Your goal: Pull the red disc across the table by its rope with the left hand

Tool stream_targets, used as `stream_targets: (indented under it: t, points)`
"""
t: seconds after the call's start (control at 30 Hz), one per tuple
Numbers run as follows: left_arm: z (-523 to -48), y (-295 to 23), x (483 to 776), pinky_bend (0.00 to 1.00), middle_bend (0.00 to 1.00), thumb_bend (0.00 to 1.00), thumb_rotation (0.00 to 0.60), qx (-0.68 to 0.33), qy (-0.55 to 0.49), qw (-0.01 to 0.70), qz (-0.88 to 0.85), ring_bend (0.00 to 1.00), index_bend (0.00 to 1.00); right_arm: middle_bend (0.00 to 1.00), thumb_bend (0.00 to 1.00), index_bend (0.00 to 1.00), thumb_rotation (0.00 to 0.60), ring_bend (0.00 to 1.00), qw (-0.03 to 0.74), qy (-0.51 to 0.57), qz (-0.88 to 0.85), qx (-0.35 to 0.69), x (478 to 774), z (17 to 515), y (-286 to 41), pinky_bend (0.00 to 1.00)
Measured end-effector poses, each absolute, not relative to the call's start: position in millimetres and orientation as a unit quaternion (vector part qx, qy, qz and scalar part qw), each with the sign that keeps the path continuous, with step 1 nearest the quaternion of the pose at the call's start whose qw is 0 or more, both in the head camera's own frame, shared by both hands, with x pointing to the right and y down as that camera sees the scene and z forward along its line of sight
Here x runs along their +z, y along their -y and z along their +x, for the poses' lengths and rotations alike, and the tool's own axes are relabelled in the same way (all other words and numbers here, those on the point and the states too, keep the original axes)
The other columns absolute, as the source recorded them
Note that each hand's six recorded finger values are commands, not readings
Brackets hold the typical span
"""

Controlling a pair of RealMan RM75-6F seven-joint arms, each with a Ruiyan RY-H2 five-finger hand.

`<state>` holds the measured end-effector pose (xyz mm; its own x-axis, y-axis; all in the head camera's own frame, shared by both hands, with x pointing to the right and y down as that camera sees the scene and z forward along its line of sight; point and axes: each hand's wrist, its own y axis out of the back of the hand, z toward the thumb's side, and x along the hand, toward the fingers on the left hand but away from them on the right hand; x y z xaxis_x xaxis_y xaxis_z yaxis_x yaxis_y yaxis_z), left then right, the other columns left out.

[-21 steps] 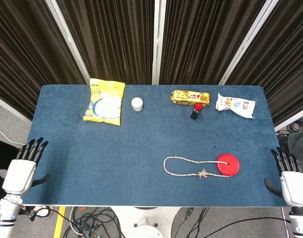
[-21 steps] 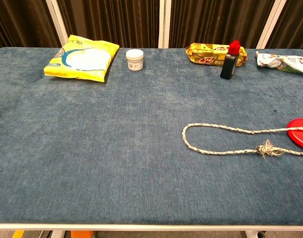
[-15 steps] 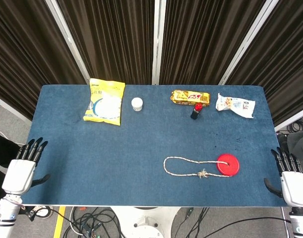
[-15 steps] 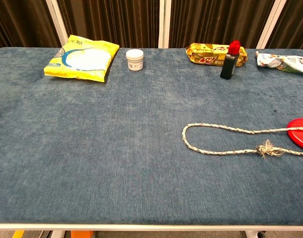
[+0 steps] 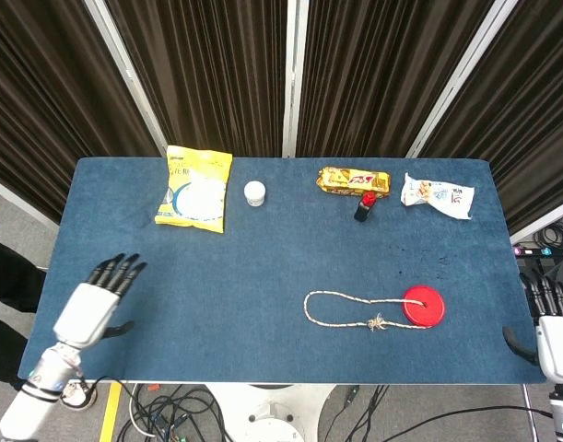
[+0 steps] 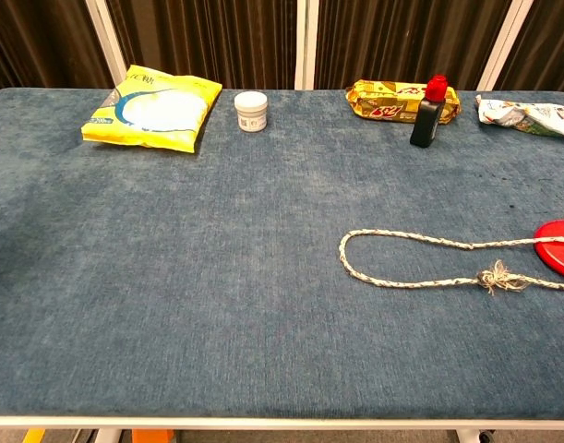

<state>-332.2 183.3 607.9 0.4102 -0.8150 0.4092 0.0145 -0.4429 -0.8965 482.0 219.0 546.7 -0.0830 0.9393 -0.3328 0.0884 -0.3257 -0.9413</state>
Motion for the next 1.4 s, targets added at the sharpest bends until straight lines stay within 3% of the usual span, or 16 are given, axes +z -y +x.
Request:
stream_targets:
  t: [0.13,0.37,0.57,1.1,1.17,1.23,1.3,1.4]
  points:
    - [-281.6,-178.2,623.8,0.14,0.03,0.00,0.600,-0.420,-0.221,0.457,-0.752,0.00,0.07,0.00,0.20,0.00,0.600,0.00,0.362,0.457,-0.563,0.585,545.9,488.6,-218.4,0.00]
    - [-153.0,-171.8,649.3,0.14,0.03,0.01,0.600,-0.308,-0.113,0.482,-0.812,0.00,0.07,0.00,0.20,0.00,0.600,0.00,0.354,0.474,-0.552,0.588,542.7,501.7,-217.5,0.00]
    - [-89.1,-174.6,673.6,0.14,0.03,0.01,0.600,-0.275,-0.054,0.483,-0.829,0.00,0.07,0.00,0.20,0.00,0.600,0.00,0.349,0.483,-0.542,0.593,538.4,515.4,-219.9,0.00]
    - [-42.2,-172.3,711.7,0.14,0.07,0.03,0.600,-0.277,0.019,0.489,-0.827,0.00,0.07,0.00,0.20,0.00,0.600,0.00,0.337,0.490,-0.537,0.599,542.2,528.8,-222.1,0.00]
    - [-38.2,-174.1,712.5,0.14,0.08,0.11,0.600,-0.274,0.025,0.489,-0.828,0.00,0.07,0.00,0.21,0.00,0.600,0.00,0.335,0.490,-0.536,0.600,542.9,530.0,-222.6,0.00]
    - [-36.5,-174.7,713.7,0.14,0.09,0.28,0.600,-0.274,0.031,0.488,-0.828,0.00,0.07,0.00,0.21,0.00,0.600,0.00,0.334,0.490,-0.537,0.601,543.6,530.7,-222.9,0.00]
    - [-35.3,-174.8,715.2,0.13,0.11,0.34,0.600,-0.276,0.037,0.484,-0.830,0.00,0.07,0.00,0.21,0.00,0.600,0.00,0.334,0.490,-0.536,0.601,543.8,531.3,-223.2,0.00]
    - [-35.3,-172.9,716.6,0.13,0.14,0.34,0.600,-0.279,0.044,0.486,-0.827,0.00,0.07,0.00,0.21,0.00,0.600,0.00,0.333,0.491,-0.535,0.601,543.9,532.7,-223.6,0.00]
